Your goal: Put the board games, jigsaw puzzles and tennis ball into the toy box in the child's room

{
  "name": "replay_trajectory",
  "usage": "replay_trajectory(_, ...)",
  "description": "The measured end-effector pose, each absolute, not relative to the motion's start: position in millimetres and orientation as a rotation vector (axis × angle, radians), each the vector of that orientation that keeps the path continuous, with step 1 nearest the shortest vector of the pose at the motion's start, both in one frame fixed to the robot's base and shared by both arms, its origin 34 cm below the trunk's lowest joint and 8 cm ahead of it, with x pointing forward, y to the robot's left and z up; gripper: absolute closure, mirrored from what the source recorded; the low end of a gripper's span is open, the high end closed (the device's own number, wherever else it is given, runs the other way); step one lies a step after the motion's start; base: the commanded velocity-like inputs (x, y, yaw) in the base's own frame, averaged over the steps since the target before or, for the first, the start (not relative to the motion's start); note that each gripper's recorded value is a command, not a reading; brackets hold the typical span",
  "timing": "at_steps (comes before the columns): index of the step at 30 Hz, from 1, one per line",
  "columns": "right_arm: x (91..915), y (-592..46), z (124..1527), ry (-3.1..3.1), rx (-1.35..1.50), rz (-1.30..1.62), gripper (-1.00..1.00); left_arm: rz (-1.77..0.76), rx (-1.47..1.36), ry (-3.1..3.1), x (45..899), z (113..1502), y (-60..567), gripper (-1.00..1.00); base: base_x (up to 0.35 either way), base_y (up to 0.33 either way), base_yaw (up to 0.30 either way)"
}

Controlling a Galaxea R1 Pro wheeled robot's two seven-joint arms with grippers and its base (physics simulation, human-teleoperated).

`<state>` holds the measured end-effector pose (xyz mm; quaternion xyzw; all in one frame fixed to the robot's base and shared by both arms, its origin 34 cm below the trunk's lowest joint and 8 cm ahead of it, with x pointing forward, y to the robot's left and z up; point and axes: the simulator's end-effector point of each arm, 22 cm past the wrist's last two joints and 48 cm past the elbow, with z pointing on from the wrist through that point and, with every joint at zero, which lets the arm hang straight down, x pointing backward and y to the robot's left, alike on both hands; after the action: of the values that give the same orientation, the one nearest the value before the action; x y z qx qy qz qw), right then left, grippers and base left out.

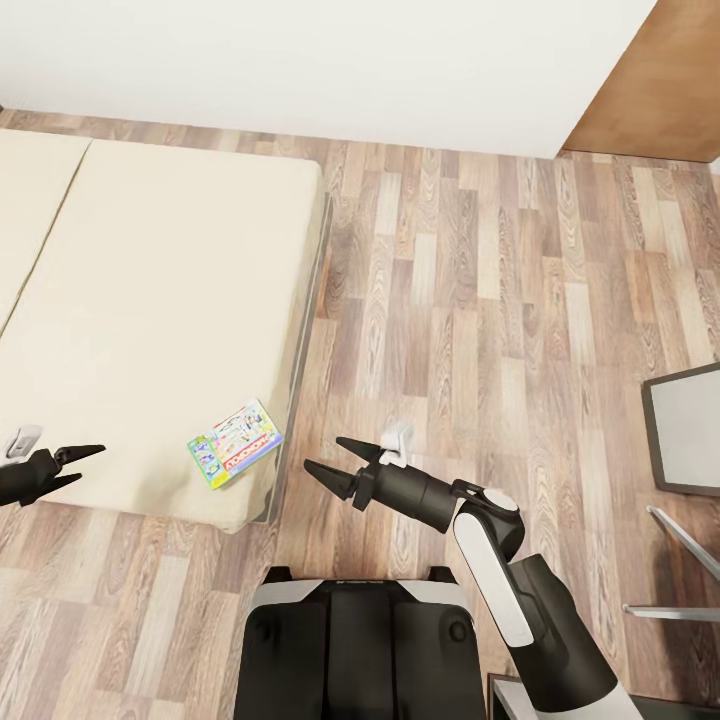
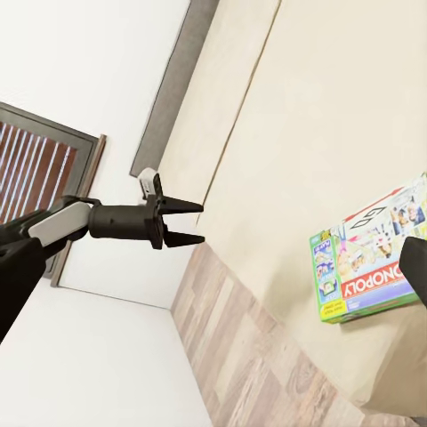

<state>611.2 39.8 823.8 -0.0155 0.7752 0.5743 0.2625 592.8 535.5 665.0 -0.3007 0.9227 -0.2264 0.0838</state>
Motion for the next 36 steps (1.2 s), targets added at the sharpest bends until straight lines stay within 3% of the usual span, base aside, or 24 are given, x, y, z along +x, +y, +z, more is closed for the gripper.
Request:
replay_trajectory(11, 611.3, 39.8, 823.8, 2.097, -0.042, 1.554, -1.00, -0.676, -0.898, 2.753, 592.8, 664.9, 535.3, -1.00, 0.000, 0.000, 0.007)
replay_trajectory(24, 611.4, 39.8, 823.6, 2.098, -0.042, 1.552, -1.00, -0.676, -0.899, 2.753, 592.7, 665.0, 535.3, -1.00, 0.000, 0.000, 0.171)
replay_trajectory(36, 611.3, 39.7, 823.6, 2.098, -0.042, 1.553, -1.00, -0.676, -0.898, 2.754, 592.7, 664.9, 535.3, -1.00, 0.000, 0.000, 0.025)
